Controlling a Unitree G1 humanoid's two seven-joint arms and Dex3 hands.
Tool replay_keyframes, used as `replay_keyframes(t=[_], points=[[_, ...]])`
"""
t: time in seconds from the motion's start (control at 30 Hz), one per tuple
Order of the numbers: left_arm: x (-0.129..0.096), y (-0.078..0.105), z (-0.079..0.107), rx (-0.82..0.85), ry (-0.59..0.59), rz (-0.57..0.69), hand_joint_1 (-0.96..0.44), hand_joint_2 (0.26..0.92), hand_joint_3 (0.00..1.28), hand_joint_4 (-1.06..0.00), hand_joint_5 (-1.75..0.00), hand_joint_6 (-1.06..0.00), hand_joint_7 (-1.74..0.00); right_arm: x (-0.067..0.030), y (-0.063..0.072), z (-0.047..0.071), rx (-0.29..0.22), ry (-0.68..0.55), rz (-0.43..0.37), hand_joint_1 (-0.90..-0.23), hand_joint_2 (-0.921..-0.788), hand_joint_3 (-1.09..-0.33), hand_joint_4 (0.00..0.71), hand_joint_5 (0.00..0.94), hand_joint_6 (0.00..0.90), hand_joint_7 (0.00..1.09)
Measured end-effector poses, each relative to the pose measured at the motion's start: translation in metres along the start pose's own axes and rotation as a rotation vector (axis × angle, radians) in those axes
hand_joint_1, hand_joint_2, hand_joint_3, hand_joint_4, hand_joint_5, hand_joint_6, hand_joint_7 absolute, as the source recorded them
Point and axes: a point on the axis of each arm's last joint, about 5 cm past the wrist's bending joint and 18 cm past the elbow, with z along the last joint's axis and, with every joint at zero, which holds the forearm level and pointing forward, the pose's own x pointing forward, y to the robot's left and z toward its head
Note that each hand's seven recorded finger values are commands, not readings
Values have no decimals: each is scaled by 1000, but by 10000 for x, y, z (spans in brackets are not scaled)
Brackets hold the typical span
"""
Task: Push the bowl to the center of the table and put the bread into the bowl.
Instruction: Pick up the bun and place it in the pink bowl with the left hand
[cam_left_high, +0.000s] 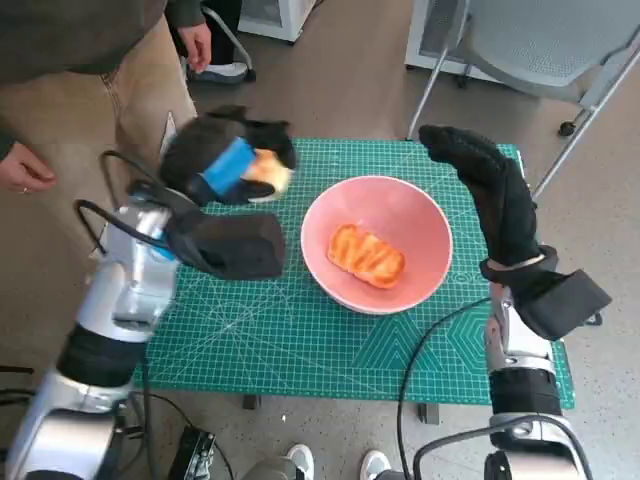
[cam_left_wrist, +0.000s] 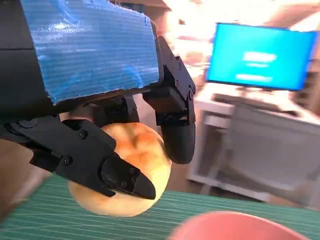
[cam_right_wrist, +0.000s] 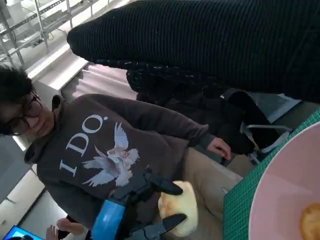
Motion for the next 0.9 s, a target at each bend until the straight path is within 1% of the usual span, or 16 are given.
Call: replay_keyframes(t=[0.1,0.27,0.47,0.7,0.9], points=[[32,-59,110,-21,-45,-17,2,894,30,-833,-1002,-681,-1114,0,1,1,-1,-3,1,-701,-921,-830,154,2,-1,416],[87,-156,288,-47,-126,-60,2,906,24,-806,-1052,-670,-1108,-2,0,3,-3,-7,1,-702,-921,-831,154,1,-1,416],[167,-174,455,-49,-215,-78,1,910,22,-785,-1108,-681,-1066,-18,-16,9,-9,-7,-1,-704,-921,-833,153,1,-1,414],[268,-194,556,-43,-265,-97,1,910,21,-772,-1143,-697,-1030,-30,-39,29,-21,-14,-1,-701,-921,-834,152,0,-1,413],[304,-259,573,-40,-282,-129,2,905,20,-772,-1178,-729,-963,-69,-40,35,-22,-11,-6,-699,-921,-836,150,0,-1,412]])
